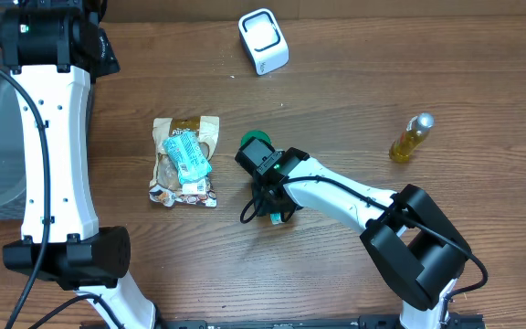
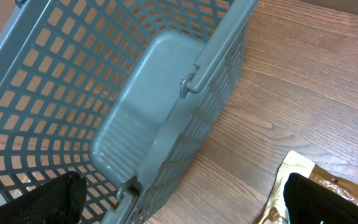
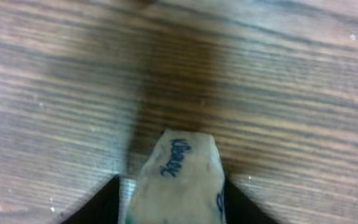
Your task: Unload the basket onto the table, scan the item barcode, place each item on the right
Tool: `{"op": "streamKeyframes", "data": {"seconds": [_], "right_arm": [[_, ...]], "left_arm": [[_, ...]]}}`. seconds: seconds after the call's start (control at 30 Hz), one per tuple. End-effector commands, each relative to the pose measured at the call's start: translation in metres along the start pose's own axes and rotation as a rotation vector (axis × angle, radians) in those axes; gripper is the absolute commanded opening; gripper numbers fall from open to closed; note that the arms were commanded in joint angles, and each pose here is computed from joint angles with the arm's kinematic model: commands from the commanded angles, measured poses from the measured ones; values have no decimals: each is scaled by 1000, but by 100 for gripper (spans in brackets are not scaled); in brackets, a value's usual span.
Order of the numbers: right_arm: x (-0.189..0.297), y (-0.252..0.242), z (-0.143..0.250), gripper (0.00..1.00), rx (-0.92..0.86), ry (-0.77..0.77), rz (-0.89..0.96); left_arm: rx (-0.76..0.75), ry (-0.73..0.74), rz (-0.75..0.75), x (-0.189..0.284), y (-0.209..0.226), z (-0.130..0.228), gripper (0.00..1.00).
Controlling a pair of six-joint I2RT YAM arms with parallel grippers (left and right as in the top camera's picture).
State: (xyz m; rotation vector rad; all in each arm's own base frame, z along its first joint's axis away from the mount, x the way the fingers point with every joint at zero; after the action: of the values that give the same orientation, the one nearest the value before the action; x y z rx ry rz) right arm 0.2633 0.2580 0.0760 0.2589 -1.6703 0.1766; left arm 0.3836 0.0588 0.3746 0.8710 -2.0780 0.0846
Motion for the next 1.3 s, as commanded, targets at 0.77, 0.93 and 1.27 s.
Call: {"op": "streamKeyframes", "data": {"seconds": [0.77,0.93,1.27], "right_arm": [[138,-4,-80,100,20,-253,-48],[134,6,-84,100,29,-247,-130],[100,5,-99,100,-165,-246,-70]], "left_arm": [[-4,-28,-8,6,4,-4,99],[-4,-28,-8,6,4,-4,99],[-4,-28,-8,6,4,-4,100]]}}
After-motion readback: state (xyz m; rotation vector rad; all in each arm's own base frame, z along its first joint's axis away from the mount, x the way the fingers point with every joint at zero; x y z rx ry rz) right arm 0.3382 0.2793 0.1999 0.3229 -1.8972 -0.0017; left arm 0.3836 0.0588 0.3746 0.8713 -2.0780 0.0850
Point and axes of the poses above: each gripper's point midway between its finger pads, its own x axis back along the fingers, its own y axis along the line the jaws close on, z = x × y, the point moved 7 cm from there along x, back along the fingers, and after that the axes turned 6 degrees about x, right-handed, at the moved point
